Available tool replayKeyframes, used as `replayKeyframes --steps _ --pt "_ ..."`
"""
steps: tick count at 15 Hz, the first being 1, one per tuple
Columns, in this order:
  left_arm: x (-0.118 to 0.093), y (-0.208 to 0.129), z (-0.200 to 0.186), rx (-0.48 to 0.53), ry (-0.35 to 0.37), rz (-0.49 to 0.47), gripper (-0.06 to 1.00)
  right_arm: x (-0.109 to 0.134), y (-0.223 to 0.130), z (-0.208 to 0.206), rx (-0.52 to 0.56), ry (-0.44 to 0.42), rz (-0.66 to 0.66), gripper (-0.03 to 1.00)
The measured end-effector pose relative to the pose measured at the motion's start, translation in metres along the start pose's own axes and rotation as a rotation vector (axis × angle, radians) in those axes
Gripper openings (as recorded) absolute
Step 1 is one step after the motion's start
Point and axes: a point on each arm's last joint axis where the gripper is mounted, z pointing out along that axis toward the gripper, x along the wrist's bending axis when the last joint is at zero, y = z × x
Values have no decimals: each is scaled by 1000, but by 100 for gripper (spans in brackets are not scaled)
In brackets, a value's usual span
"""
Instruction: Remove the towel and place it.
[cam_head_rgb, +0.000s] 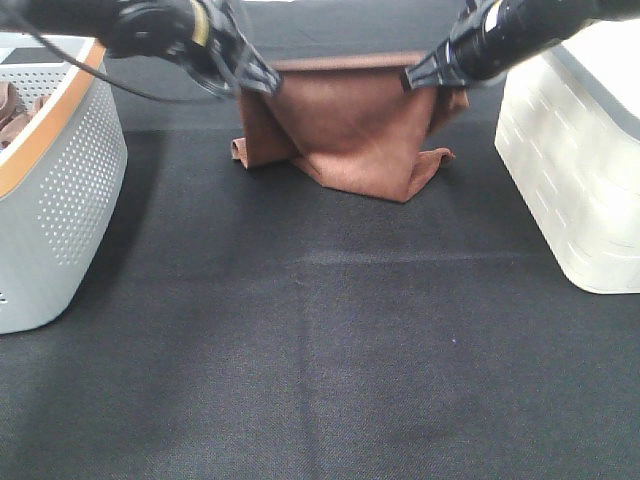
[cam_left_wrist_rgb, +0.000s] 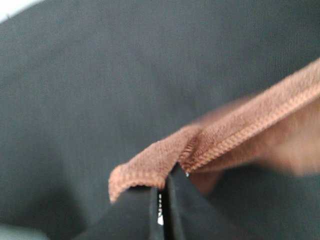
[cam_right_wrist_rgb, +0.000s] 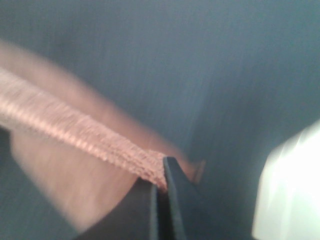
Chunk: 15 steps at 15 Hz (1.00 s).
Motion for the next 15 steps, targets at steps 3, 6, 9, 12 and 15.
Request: replayKeyframes --steps 3,6,9,12,15 --pt "-32 -15 -12 244 -47 45 0 4 -16 -2 181 30 66 0" --pt "-44 -33 -20 451 -179 2 0 14 -31 -7 367 137 109 0" --pt "-49 -45 -29 617 -266 -13 0 22 -41 -14 498 234 129 0" --pt "-51 -54 -37 750 -297 -17 0 29 -48 -22 612 306 159 0" --pt "-52 -61 -42 805 -309 -21 0 33 -51 -26 667 343 175 0"
